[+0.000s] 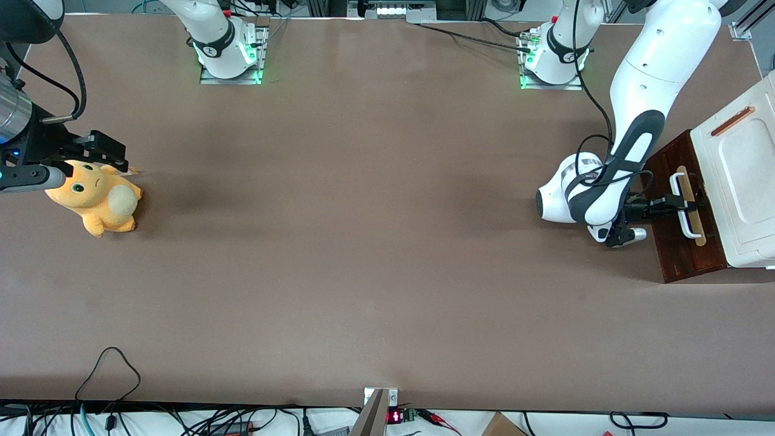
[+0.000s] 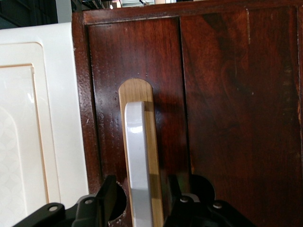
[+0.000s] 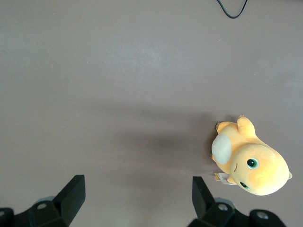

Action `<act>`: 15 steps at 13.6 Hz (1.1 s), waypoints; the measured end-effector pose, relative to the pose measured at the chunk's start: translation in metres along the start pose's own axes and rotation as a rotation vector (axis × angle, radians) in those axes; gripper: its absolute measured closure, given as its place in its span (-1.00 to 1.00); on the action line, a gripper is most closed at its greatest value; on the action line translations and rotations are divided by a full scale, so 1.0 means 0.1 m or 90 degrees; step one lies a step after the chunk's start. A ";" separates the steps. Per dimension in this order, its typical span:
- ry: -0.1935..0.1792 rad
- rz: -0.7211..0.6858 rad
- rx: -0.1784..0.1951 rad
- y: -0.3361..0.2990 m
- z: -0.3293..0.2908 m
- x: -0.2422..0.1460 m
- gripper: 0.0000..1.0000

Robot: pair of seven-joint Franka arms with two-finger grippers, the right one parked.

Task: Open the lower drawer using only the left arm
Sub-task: 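Pull the gripped handle away from the cabinet to slide the drawer out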

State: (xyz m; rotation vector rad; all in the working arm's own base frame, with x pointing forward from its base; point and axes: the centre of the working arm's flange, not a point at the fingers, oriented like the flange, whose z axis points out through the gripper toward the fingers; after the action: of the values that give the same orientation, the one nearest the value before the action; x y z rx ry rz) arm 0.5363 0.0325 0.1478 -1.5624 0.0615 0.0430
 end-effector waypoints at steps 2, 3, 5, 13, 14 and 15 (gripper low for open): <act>-0.001 0.000 0.000 0.00 0.01 0.00 0.01; -0.002 0.000 0.000 0.00 0.01 0.00 0.01; -0.004 0.000 0.000 0.00 0.03 0.00 0.04; -0.006 0.000 0.000 0.00 0.06 0.00 0.41; -0.006 0.000 -0.001 0.00 0.06 0.00 0.58; -0.006 0.000 -0.001 0.01 0.06 0.00 0.58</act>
State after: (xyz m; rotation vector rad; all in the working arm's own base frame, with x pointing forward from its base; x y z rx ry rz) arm 0.5361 0.0382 0.1471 -1.5636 0.0547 0.0509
